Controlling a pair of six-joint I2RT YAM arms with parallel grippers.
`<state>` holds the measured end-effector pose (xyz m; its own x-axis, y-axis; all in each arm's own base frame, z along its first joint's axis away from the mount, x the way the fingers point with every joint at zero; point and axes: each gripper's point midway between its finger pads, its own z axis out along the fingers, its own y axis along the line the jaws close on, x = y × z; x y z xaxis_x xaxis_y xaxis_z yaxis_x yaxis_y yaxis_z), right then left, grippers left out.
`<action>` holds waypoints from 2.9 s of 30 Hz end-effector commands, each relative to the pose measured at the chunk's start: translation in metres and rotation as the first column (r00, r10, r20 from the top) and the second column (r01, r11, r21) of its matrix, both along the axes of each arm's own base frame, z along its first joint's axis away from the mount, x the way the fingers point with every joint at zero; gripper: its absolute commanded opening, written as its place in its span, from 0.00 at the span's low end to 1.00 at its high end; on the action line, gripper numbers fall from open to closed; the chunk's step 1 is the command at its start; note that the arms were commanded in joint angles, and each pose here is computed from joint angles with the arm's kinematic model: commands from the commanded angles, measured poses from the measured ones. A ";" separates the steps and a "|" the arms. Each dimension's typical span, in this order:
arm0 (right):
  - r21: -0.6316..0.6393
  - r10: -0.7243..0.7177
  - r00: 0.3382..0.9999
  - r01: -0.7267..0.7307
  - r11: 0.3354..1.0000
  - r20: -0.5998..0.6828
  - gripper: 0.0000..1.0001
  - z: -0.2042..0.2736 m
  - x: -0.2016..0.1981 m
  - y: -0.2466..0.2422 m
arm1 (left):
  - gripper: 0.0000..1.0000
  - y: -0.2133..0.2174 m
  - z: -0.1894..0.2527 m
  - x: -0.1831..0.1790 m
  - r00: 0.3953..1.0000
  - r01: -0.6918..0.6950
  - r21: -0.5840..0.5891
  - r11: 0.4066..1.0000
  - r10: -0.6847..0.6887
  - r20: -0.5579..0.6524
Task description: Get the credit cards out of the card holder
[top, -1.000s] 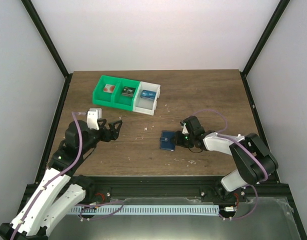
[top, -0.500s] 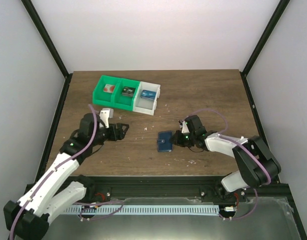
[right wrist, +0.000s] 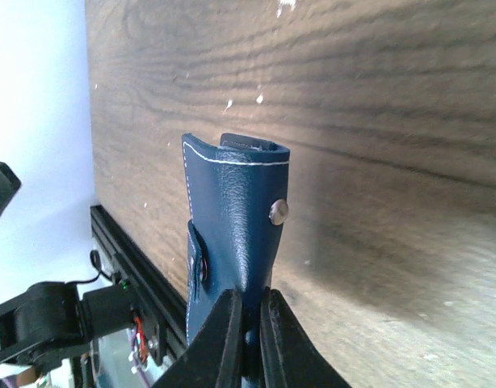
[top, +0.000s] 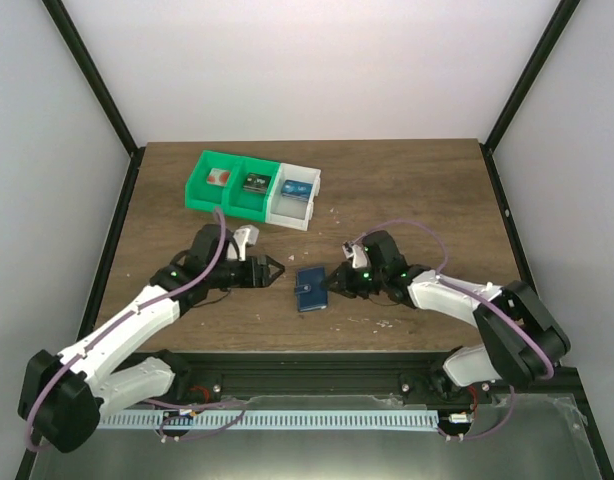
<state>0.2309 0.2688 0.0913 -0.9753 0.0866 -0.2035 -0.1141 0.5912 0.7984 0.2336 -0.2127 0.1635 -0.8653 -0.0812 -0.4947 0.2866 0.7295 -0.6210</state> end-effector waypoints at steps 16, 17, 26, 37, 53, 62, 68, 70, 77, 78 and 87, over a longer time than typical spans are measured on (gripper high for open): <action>0.148 0.100 0.993 -0.108 0.983 0.059 0.01 0.048 -0.005 0.046 | 0.59 -0.057 -0.062 -0.020 0.977 0.147 0.038 0.988 -0.139 -0.164; 0.152 0.101 0.993 -0.109 0.982 0.056 0.01 0.048 -0.006 0.046 | 0.59 -0.056 -0.066 -0.019 0.977 0.144 0.053 0.988 -0.134 -0.166; 0.173 0.120 0.991 -0.129 0.976 0.061 0.01 0.051 -0.008 0.049 | 0.55 -0.051 -0.082 -0.015 0.977 0.143 0.111 0.983 -0.123 -0.174; 0.168 0.131 0.991 -0.135 0.976 0.035 0.01 0.039 -0.012 0.048 | 0.41 -0.047 -0.090 -0.016 0.976 0.151 0.147 0.978 -0.124 -0.178; 0.085 0.086 0.995 -0.089 0.992 0.041 0.01 0.028 -0.004 0.040 | 0.34 -0.040 -0.096 -0.018 0.975 0.162 0.194 0.968 -0.127 -0.181; 0.029 0.088 0.995 -0.090 0.996 0.054 0.01 0.016 0.002 0.038 | 0.30 -0.031 -0.101 -0.020 0.976 0.163 0.245 0.956 -0.120 -0.184; -0.022 0.076 0.995 -0.074 0.997 0.064 0.02 -0.001 0.004 0.032 | 0.25 -0.028 -0.107 -0.018 0.977 0.166 0.274 0.947 -0.120 -0.177; -0.041 0.071 0.996 -0.069 0.997 0.058 0.03 -0.010 0.003 0.030 | 0.24 -0.024 -0.113 -0.016 0.977 0.160 0.304 0.939 -0.107 -0.183; -0.112 0.057 0.997 -0.052 0.992 0.045 0.05 -0.036 0.002 0.020 | 0.26 -0.013 -0.122 -0.014 0.977 0.112 0.365 0.924 -0.034 -0.213; -0.117 0.052 0.998 -0.046 0.992 0.047 0.05 -0.038 0.003 0.018 | 0.28 -0.013 -0.122 -0.015 0.976 0.106 0.360 0.927 -0.027 -0.218; -0.119 0.034 0.997 -0.026 0.993 0.070 0.05 -0.037 0.002 0.013 | 0.47 -0.041 -0.091 -0.020 0.972 0.127 0.168 0.978 -0.089 -0.217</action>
<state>0.2289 0.2844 0.0510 -0.9727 0.0198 -0.2313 -0.1593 0.6678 0.7271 0.2117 -0.2328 0.0471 -0.9565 0.1114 -0.2695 0.2234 0.8738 -0.4318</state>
